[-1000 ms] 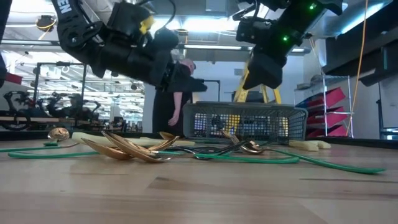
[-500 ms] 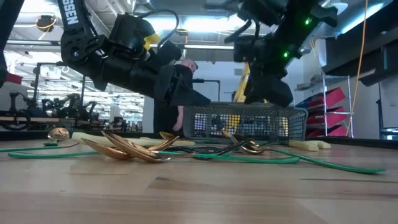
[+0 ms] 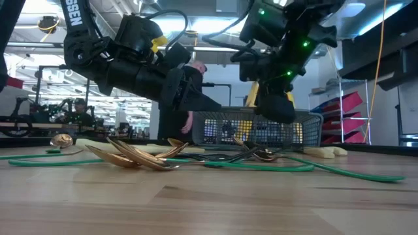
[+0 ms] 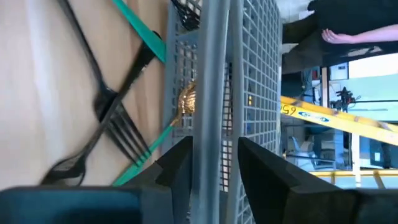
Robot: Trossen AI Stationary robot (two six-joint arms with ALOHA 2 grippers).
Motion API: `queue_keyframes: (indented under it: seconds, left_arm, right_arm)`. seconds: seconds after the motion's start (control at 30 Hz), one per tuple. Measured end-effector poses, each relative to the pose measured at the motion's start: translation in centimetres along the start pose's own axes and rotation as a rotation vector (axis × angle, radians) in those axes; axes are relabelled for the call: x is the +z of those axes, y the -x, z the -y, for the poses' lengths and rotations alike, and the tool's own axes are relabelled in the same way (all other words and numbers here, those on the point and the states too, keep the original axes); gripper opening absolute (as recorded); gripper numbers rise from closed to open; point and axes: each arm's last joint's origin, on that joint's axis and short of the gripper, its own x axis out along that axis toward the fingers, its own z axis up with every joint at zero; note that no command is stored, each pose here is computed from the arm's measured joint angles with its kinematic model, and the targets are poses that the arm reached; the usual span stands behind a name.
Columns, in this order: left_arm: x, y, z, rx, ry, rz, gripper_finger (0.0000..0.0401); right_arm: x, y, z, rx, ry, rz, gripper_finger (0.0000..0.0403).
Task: Sort silverware
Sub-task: Adjust the gray organizer on the table
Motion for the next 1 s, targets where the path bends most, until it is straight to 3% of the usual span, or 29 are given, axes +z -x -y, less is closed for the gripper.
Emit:
queue_keyframes:
  seconds: [0.37,0.53,0.67,0.77,1.0]
  left_arm:
    - [0.0,0.0,0.2,-0.005,-0.002,0.000,0.0049]
    - [0.0,0.0,0.2,-0.005,-0.002,0.001,0.0049]
    - [0.0,0.0,0.2,-0.005,-0.002,0.001,0.0049]
    - [0.0,0.0,0.2,-0.005,-0.002,0.000,0.0049]
    - [0.0,0.0,0.2,-0.005,-0.003,-0.001,0.0049]
  right_arm:
    - [-0.2,-0.9,0.3,0.087,-0.010,-0.006,0.0111]
    - [-0.3,-2.2,-1.1,0.057,0.054,-0.047,0.0111]
    - [-0.4,-3.4,-2.0,-0.030,0.078,-0.084,0.0108]
    - [-0.4,-3.6,-2.2,-0.112,0.089,-0.105,0.0090]
    - [-0.3,-3.5,-2.1,-0.127,0.073,-0.102,0.0008]
